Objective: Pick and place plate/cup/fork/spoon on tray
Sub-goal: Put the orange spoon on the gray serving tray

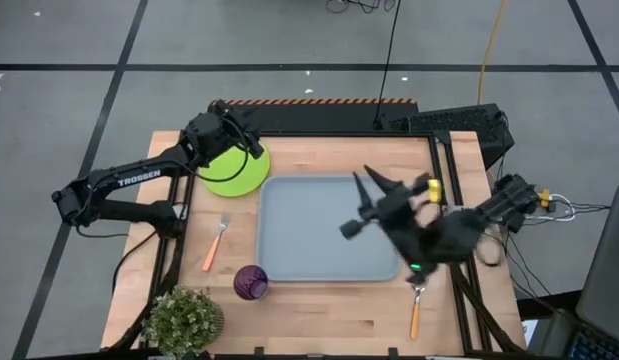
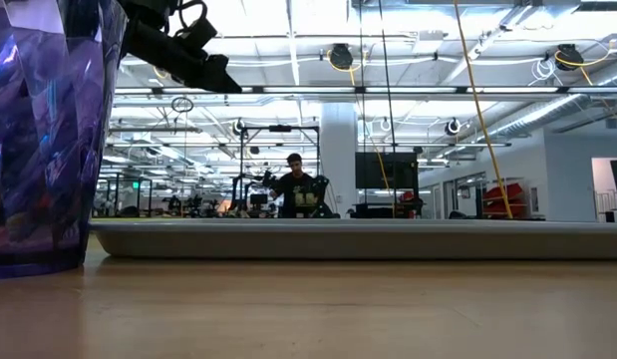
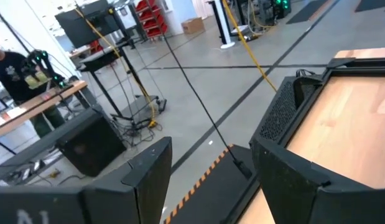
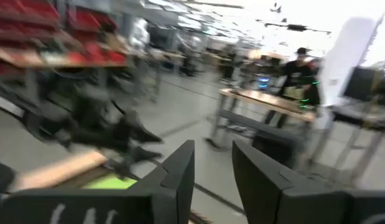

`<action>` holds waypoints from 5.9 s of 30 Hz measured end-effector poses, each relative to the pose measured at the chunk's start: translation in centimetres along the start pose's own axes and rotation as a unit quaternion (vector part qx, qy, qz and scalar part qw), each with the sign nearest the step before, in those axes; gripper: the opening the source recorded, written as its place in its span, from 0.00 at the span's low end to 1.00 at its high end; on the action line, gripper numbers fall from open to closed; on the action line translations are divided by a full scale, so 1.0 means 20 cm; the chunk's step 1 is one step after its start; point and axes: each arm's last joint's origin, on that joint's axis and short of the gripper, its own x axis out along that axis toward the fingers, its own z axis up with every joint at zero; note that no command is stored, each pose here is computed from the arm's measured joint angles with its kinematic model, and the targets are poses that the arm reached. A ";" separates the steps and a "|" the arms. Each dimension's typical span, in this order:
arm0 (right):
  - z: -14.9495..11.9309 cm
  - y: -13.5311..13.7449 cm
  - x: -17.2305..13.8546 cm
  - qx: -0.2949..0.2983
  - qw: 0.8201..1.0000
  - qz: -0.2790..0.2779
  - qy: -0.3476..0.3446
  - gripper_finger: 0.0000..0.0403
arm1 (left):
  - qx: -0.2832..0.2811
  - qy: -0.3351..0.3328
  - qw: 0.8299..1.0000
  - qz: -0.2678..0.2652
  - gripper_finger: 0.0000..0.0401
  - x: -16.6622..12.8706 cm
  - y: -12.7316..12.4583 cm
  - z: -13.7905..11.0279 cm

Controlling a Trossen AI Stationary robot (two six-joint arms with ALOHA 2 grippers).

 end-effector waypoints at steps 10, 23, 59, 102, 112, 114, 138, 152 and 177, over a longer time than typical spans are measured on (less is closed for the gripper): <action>-0.31 0.17 0.07 -0.054 0.986 0.133 -0.085 0.23 | 0.006 0.010 0.999 -0.035 0.56 0.00 -0.02 -0.02; -0.68 0.21 0.38 0.135 0.848 0.425 0.287 0.23 | 0.010 0.083 0.994 -0.073 0.56 -0.01 -0.05 -0.09; -1.29 0.24 -0.54 0.145 0.550 -0.173 0.804 0.19 | 0.012 0.055 0.991 -0.119 0.56 -0.01 -0.06 -0.07; -1.73 0.07 -0.57 0.139 0.571 -0.150 0.795 0.48 | 0.015 0.126 0.979 -0.160 0.56 -0.04 -0.12 -0.13; -1.76 0.07 -0.56 0.144 0.573 -0.130 0.796 0.16 | 0.014 0.131 0.978 -0.162 0.56 -0.04 -0.12 -0.14; -1.76 0.07 -0.56 0.140 0.573 -0.127 0.798 0.07 | 0.014 0.131 0.978 -0.162 0.56 -0.04 -0.12 -0.14; -1.35 -0.02 -0.53 0.106 0.572 -0.188 0.791 0.01 | 0.017 0.137 0.976 -0.168 0.56 -0.05 -0.13 -0.14; -1.56 0.06 -0.53 0.141 0.577 -0.146 0.791 0.13 | 0.018 0.142 0.975 -0.171 0.56 -0.05 -0.14 -0.15; -1.71 0.04 -0.60 0.121 0.573 -0.146 0.797 0.50 | 0.019 0.146 0.974 -0.172 0.56 -0.05 -0.14 -0.15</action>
